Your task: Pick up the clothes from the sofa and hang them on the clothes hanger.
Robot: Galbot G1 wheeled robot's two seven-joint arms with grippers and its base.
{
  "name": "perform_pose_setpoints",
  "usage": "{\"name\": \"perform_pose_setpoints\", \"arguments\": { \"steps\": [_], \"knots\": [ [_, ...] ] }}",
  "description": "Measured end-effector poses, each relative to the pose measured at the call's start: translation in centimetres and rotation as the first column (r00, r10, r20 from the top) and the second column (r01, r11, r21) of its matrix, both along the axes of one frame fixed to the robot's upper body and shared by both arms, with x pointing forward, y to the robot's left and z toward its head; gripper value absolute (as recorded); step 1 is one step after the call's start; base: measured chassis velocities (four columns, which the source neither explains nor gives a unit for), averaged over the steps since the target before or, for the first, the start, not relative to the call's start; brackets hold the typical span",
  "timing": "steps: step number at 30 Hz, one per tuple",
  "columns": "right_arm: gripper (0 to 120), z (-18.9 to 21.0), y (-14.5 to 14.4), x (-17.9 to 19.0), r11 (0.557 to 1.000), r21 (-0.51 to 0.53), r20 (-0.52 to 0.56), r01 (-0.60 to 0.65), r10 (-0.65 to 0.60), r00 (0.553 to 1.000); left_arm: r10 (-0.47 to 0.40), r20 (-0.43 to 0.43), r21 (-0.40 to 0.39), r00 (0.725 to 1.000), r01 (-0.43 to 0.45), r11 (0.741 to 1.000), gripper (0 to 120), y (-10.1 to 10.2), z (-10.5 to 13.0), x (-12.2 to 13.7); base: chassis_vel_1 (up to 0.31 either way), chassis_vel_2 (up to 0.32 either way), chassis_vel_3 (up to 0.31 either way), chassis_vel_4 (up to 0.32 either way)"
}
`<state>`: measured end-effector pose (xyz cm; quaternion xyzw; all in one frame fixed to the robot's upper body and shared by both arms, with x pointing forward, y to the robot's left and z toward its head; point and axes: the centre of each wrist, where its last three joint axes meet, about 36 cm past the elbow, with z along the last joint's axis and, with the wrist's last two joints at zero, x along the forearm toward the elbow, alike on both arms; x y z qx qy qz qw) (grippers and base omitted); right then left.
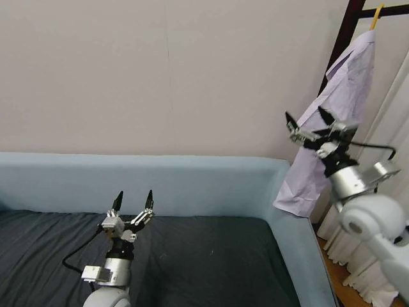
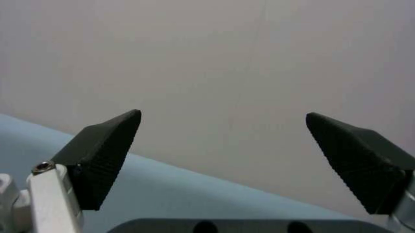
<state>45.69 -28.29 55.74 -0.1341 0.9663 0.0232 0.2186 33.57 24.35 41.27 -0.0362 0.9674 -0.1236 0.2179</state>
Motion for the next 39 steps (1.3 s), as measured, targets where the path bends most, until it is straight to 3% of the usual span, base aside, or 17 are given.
{"name": "perform_pose_setpoints", "arguments": {
  "steps": [6,11,20,27,39],
  "knots": [
    [100,-7.1,0.8,-2.6,0.997,-0.012,-0.03,0.079,-0.079,0.996,0.066,-0.021,0.025,0.998,-0.065,0.998,100,-0.3,-1.3,-3.4,0.0,0.0,0.0,0.0],
    [100,-14.0,1.1,-8.8,0.99,-0.066,-0.165,0.125,-0.135,0.977,0.094,-0.155,0.011,0.983,-0.093,0.996,100,-1.3,-4.3,-6.4,0.0,0.0,0.0,0.0],
    [100,-21.7,0.7,-15.0,0.978,-0.142,-0.299,0.152,-0.189,0.935,0.068,-0.306,0.017,0.95,-0.066,0.998,100,-3.2,-9.8,-8.7,0.0,0.0,0.0,0.0],
    [100,-21.3,1.6,-16.0,0.98,-0.136,-0.307,0.144,-0.18,0.934,0.053,-0.302,0.015,0.952,-0.051,0.999,100,-4.0,-7.9,-9.3,0.0,0.0,0.0,0.0],
    [100,-21.1,1.7,-15.8,0.981,-0.132,-0.307,0.144,-0.179,0.935,0.053,-0.3,0.018,0.952,-0.049,0.999,100,-3.9,-7.6,-9.2,0.0,0.0,0.0,0.0]
  ]
}}
